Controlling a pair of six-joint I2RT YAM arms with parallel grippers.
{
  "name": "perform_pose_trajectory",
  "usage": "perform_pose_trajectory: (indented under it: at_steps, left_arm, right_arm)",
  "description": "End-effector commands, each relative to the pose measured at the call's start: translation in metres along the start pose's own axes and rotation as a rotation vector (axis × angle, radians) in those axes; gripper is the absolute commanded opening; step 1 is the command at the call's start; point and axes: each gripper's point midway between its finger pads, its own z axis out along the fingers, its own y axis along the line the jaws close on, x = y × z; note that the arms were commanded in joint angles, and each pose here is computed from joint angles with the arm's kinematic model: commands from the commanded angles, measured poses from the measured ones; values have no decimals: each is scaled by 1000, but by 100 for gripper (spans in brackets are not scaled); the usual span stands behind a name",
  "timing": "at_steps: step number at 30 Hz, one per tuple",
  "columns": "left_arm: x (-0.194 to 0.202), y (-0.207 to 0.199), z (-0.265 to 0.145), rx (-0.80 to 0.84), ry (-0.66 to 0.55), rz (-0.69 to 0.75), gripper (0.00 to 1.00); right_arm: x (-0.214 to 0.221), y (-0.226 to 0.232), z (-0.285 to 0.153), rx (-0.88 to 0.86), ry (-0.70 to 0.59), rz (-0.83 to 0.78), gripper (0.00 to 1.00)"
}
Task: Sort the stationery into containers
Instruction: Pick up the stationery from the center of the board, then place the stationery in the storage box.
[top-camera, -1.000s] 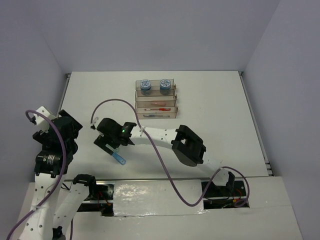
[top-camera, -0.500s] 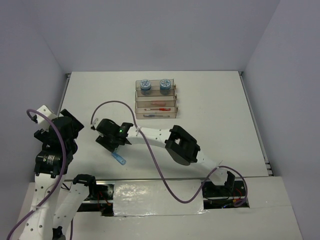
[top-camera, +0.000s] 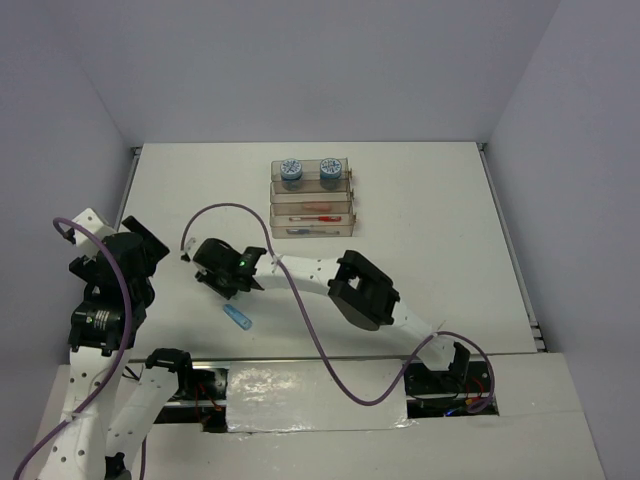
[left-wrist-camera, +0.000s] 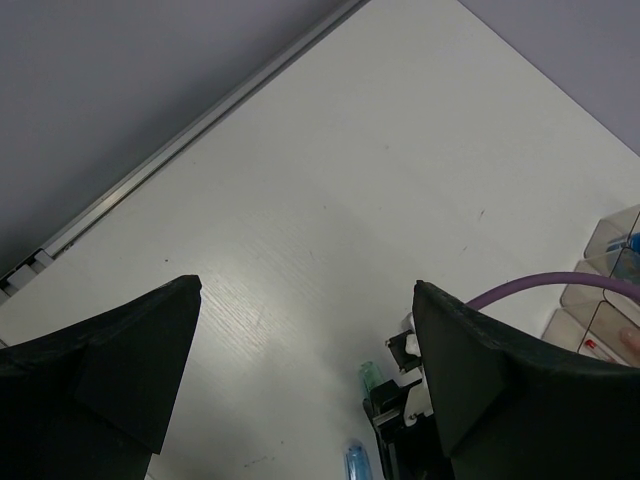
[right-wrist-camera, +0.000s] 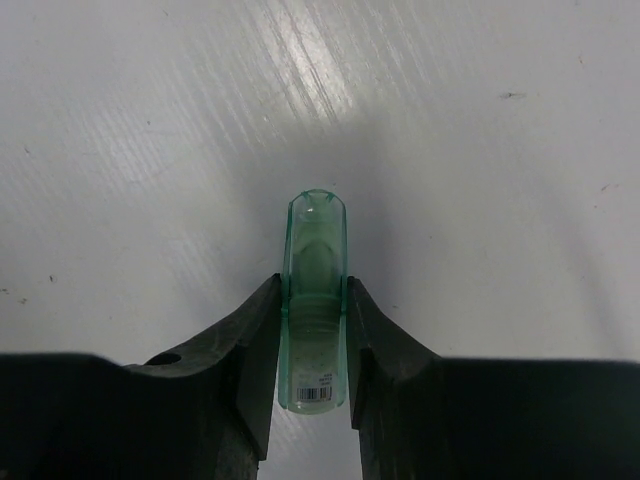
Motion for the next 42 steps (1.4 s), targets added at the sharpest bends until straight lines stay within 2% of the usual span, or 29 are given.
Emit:
perform_pose_trajectory:
  at_steps: [1, 2, 4, 5, 6, 8, 11, 16, 19, 21, 27, 29, 31, 39, 42]
  left_arm:
    - [-12, -5, -2, 25, -34, -5, 99]
    - [-11, -5, -2, 26, -33, -4, 99]
    - [-12, -5, -2, 29, -35, -3, 99]
    - [-12, -5, -2, 28, -37, -2, 99]
    - [-12, -5, -2, 30, -38, -1, 99]
    - [-12, -6, -3, 34, -39, 0, 99]
    - [-11, -8, -3, 41, -37, 4, 99]
    - [-11, -10, -3, 59, -38, 3, 99]
    - [-11, -13, -4, 70, -35, 3, 99]
    - [-8, -18, -2, 91, -21, 16, 99]
    - [-6, -22, -2, 108, -12, 31, 99]
    - [-5, -23, -2, 116, -11, 29, 99]
    - [-5, -25, -4, 130, -12, 31, 99]
    - [-7, -26, -6, 145, -17, 31, 99]
    - [-7, -26, -7, 148, -19, 32, 99]
  right_arm:
    - [-19, -7, -19, -31, -83, -44, 0]
    - [-10, -8, -21, -51, -79, -59, 0]
    - [-45, -7, -53, -95, -215, -146, 0]
    - [-39, -2, -60, -144, -221, -182, 0]
    - [-56, -9, -81, -142, -274, -210, 0]
    - [-61, -22, -96, -131, -279, -289, 0]
    - [-68, -58, -121, -106, -299, -357, 0]
    - [-77, -163, -155, 47, -318, -355, 0]
    - [-70, -224, -161, 216, -245, -405, 0]
    - [-51, -247, -151, 245, -134, -444, 0]
    - [-44, -299, -133, 335, -85, -460, 0]
    - [-31, -317, -118, 356, -52, -435, 0]
    - [-30, -330, -110, 355, -74, -387, 1]
    - [-35, -349, -106, 417, -113, -373, 20]
    - [-33, -354, -105, 422, -105, -366, 33]
